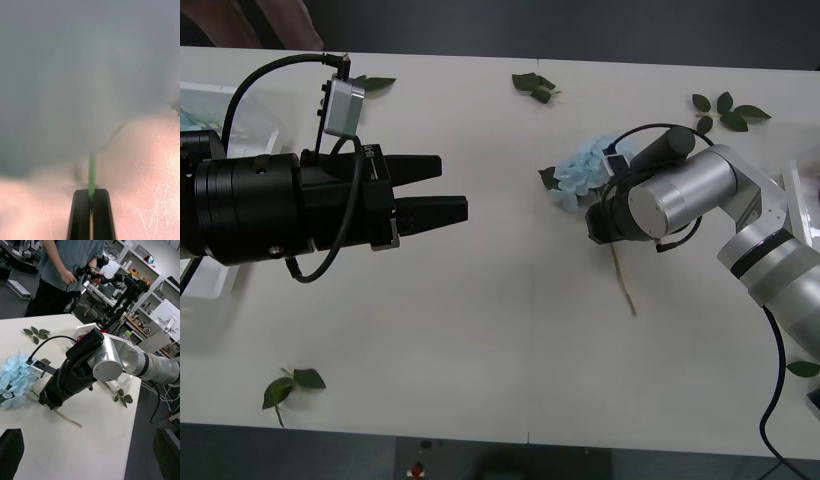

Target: Put the red flowers into the right box and the blue flowers into the left box

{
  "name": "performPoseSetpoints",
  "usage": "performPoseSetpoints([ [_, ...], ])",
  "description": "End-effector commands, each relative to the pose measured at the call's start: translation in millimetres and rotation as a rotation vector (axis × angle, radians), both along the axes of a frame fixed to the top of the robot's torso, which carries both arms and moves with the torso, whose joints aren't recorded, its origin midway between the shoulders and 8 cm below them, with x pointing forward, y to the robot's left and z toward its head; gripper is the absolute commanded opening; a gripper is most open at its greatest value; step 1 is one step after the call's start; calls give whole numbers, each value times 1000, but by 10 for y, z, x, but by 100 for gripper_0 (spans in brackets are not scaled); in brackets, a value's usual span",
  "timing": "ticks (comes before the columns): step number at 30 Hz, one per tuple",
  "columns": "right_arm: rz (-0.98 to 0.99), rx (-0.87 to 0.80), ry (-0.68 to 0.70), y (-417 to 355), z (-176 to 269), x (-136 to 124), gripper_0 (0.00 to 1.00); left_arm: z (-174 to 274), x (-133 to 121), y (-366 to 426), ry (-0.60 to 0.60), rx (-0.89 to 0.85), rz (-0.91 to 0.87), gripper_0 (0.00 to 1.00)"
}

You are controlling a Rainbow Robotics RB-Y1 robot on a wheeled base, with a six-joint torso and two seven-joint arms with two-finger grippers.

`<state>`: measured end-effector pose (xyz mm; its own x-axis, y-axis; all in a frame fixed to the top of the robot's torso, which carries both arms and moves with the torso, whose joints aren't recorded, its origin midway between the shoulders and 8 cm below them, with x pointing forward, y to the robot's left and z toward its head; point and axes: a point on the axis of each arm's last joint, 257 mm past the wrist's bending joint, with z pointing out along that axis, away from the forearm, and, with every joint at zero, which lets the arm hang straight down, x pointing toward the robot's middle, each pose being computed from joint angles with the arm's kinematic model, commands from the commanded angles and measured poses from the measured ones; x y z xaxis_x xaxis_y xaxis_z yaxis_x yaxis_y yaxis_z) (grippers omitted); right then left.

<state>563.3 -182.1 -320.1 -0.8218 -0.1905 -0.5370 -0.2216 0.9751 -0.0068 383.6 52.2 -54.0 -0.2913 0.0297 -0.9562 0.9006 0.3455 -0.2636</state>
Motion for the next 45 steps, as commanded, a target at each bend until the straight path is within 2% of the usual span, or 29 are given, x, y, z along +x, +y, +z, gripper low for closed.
performPoseSetpoints([
  [1,-26,52,-33,191,198,102,0,49,-40,27,-50,21,-5,100],
  [9,-10,56,-89,168,553,174,0,49,-40,27,-50,21,-5,100],
  [18,31,83,-112,155,1129,91,0,49,-40,27,-50,21,-5,100],
  [26,184,174,-155,206,1775,-2,0,49,-40,27,-50,21,-5,100],
  [35,362,406,-236,361,2547,-223,0,49,-40,27,-50,21,-5,100],
  [45,537,759,-295,724,3372,-647,0,49,-40,27,-50,21,-5,100],
])
